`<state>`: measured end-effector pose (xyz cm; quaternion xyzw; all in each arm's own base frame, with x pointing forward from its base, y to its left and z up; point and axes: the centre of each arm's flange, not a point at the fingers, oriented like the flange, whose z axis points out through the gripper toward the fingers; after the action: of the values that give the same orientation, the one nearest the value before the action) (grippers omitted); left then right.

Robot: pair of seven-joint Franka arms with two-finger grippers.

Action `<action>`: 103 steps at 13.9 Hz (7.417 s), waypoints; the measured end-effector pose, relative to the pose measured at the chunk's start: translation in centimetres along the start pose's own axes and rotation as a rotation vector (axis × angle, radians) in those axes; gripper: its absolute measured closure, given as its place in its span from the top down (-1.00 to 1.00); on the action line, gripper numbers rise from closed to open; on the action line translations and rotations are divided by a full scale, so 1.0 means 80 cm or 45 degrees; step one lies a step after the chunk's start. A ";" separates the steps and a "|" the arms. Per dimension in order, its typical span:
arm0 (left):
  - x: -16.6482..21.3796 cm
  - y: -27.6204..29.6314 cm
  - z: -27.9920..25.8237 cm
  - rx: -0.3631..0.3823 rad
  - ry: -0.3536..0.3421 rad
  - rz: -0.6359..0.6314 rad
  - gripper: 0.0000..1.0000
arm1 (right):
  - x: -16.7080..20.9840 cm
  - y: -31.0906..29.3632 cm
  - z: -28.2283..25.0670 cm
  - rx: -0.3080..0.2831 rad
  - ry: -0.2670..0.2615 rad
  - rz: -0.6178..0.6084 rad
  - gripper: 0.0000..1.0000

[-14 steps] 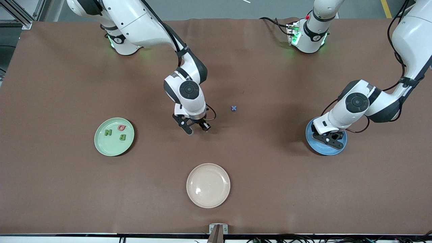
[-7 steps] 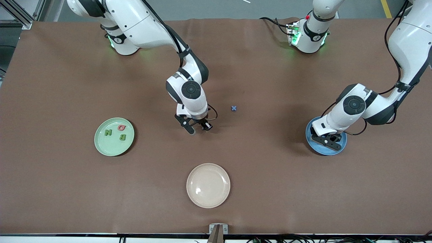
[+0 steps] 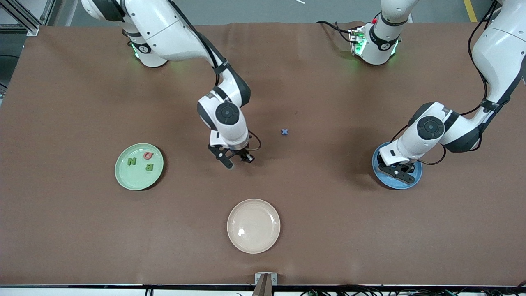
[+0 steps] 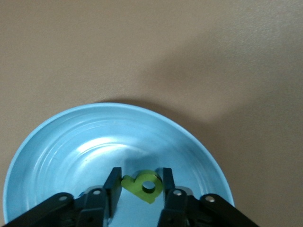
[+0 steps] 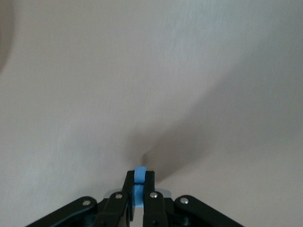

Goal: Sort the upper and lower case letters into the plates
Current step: 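Release the b on blue plate while the right gripper places G on green plate, then move the left gripper down to the blue x while the right gripper withdraws, then grasp the blue x with the left gripper while the right gripper retracts, then carry the blue x with the left gripper over the blue plate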

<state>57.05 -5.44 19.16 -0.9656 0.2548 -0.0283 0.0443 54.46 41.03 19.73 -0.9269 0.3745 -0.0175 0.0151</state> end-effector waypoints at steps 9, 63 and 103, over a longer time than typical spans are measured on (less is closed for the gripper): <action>0.030 0.039 -0.075 -0.103 -0.060 -0.128 1.00 | 0.311 0.138 -0.089 -0.194 -0.118 -0.394 -0.81; 0.092 0.508 -0.024 -0.160 -0.217 -0.766 0.00 | 0.515 0.327 -0.395 -0.157 -0.331 -0.923 1.00; 0.035 -0.007 -0.137 -0.076 -0.252 -0.051 -0.50 | 0.388 0.381 -0.537 -0.107 -0.212 -0.986 1.00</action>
<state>58.93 -7.08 30.21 -0.9694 0.2307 0.0738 0.0400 53.73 -3.12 62.05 -0.9976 -0.0050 0.0686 -0.0005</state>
